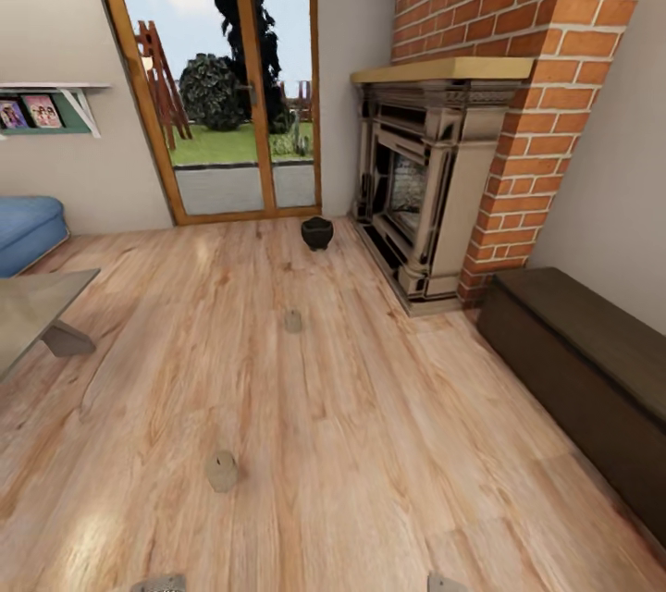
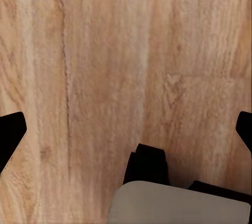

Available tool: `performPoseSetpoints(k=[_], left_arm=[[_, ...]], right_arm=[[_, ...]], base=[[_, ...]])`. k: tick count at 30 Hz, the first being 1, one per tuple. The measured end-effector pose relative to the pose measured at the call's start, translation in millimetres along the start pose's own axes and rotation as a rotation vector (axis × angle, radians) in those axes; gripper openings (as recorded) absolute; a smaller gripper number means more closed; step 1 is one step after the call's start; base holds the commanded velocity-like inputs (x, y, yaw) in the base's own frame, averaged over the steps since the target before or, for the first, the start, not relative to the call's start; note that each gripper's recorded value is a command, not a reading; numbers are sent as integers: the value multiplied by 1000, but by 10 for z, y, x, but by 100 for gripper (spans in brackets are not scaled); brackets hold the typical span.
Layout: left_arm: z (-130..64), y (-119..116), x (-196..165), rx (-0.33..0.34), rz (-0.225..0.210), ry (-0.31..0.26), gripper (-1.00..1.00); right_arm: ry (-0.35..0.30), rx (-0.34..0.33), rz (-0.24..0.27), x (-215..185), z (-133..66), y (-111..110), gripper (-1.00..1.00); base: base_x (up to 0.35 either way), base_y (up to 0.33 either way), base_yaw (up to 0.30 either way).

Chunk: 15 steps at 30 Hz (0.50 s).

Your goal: Place each of the two pumpkins and all three candles from the living room inside a cabinet in the living room (use any cabinet), then make sure every cabinet is closed, and position the cauldron so it is next to a table in the living room.

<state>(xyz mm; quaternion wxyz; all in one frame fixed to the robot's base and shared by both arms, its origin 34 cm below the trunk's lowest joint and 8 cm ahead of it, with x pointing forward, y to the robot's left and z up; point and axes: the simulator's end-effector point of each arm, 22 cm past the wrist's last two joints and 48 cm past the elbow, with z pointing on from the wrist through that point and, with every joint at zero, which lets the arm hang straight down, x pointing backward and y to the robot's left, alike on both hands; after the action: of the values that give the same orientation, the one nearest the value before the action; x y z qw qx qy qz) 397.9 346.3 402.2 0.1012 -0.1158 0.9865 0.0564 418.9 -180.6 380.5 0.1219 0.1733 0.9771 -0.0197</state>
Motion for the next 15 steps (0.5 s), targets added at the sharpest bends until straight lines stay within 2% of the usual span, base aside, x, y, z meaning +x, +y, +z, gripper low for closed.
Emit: performPoseSetpoints(k=[7, 15], left_arm=[[0, 0, -21, 0, 0, -9, 100], [0, 0, -20, 0, 0, -10, 100]], right_arm=[[-19, 4, 3, -34, 7, -26, 100], [-41, 5, -20, -81, 5, -27, 100]], base=[[297, 0, 28], [298, -55, 1]])
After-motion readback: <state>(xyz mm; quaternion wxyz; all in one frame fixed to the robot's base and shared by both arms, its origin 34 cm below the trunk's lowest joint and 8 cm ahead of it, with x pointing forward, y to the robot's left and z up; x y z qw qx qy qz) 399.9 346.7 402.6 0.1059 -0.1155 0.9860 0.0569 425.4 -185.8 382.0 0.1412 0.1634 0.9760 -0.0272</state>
